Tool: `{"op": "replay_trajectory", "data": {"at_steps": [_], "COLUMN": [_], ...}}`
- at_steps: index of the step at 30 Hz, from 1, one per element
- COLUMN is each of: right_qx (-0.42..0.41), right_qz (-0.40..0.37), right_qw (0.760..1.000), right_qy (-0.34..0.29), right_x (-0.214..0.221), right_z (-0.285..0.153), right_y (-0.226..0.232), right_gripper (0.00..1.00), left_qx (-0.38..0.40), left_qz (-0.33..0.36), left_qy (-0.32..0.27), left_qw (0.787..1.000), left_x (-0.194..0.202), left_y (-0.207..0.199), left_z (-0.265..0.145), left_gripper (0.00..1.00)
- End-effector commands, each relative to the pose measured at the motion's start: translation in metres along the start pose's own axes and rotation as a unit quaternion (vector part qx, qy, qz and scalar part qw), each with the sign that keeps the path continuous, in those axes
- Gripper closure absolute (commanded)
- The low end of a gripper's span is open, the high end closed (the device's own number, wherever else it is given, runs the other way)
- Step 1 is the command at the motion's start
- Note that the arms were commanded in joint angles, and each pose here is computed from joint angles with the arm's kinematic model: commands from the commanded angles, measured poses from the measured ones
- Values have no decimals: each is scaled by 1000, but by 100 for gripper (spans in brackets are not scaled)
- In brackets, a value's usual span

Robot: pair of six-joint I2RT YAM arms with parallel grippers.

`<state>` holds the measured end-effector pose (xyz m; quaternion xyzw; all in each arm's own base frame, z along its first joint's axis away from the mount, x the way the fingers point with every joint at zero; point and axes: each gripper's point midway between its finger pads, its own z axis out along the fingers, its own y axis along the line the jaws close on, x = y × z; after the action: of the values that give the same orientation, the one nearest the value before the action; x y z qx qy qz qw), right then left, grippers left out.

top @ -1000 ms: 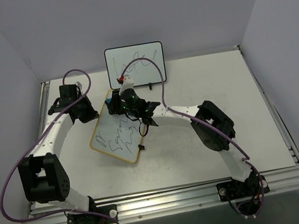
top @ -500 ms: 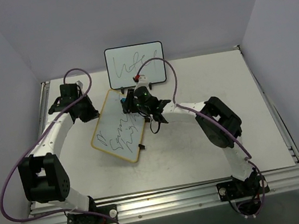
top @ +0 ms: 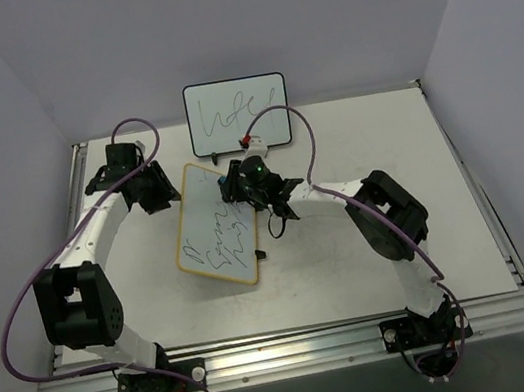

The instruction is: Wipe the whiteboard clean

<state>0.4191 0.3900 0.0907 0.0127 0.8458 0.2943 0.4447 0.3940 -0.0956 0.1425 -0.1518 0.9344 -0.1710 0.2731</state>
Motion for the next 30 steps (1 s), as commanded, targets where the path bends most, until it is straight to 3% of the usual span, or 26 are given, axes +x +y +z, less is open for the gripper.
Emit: {"op": "replay_trajectory", "data": {"at_steps": [1, 8, 17, 22, 30], "right_qx": [37, 53, 57, 49, 39], "right_qz": [-33, -42, -42, -42, -44], "right_qw": [996, 996, 995, 995, 995], "right_qy": [71, 65, 68, 70, 77], "right_x": [50, 45, 48, 50, 55], "right_z": [-16, -24, -30, -35, -42], "right_y": [-18, -24, -30, -29, -31], "right_gripper": [100, 100, 100, 100, 100], "left_qx": [38, 41, 116, 169, 221], "left_qz": [-12, -57, -65, -71, -70], "left_qy": [-8, -40, -53, -44, -37], "left_qw": [999, 997, 990, 982, 972], "left_x": [-12, -32, -28, -9, 13], "left_y": [-22, -3, -16, -25, -32], "left_z": [-8, -23, -35, -36, -34], "left_gripper": [48, 34, 29, 31, 50]}}
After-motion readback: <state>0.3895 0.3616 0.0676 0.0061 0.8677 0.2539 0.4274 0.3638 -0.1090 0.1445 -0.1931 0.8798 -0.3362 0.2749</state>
